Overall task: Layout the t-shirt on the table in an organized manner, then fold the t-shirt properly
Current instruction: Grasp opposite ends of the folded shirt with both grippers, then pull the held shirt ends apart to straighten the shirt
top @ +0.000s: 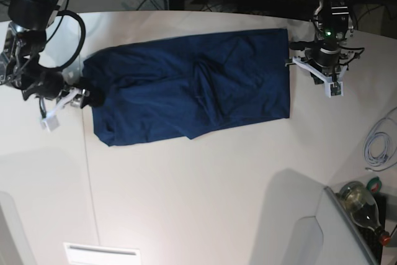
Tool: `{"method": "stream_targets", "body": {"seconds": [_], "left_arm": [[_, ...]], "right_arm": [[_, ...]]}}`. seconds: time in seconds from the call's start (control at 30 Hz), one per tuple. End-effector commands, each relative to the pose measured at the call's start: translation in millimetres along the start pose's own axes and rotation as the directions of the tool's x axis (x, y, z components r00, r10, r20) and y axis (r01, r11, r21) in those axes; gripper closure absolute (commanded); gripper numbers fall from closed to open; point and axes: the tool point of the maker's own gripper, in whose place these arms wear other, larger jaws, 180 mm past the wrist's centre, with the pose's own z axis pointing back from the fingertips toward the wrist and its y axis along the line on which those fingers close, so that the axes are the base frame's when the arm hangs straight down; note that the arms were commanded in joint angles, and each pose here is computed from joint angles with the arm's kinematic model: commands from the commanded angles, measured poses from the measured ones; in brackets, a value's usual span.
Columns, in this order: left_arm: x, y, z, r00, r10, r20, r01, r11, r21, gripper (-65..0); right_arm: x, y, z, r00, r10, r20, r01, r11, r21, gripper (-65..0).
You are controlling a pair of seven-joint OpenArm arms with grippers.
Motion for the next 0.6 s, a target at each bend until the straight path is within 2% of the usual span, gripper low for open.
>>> {"method": "stream_targets", "body": {"seconds": [0.0, 0.1, 0.3, 0.47, 0.57], "left_arm": [[21, -1, -3, 0.998, 0.002, 0.07, -0.001, 1.0, -0.004, 0.0], [19, -20, -12, 0.997, 0.002, 0.08, 0.001, 0.999, -0.038, 0.0], [23, -53, -26, 0.997, -0.03, 0.075, 0.038, 0.994, -0.106, 0.0], [41, -57, -30, 0.994, -0.023, 0.107, 0.035, 0.993, -0.11, 0.0], [47, -54, -31, 0.993, -0.018, 0.115, 0.03, 0.994, -0.103, 0.0]], "right_arm": [[-1, 7, -3, 0.999, 0.037, -0.038, -0.037, 0.999, 0.009, -45.3], [-8, 18, -11, 0.994, 0.078, -0.082, -0.076, 0.997, 0.032, -45.3], [-10, 38, -24, 0.993, 0.081, -0.083, -0.075, 0.994, 0.074, -45.9], [-10, 41, -26, 0.993, 0.086, -0.081, -0.08, 0.994, 0.078, -45.8], [-2, 35, -22, 0.995, 0.086, -0.046, -0.083, 0.995, 0.061, -45.5]]}}
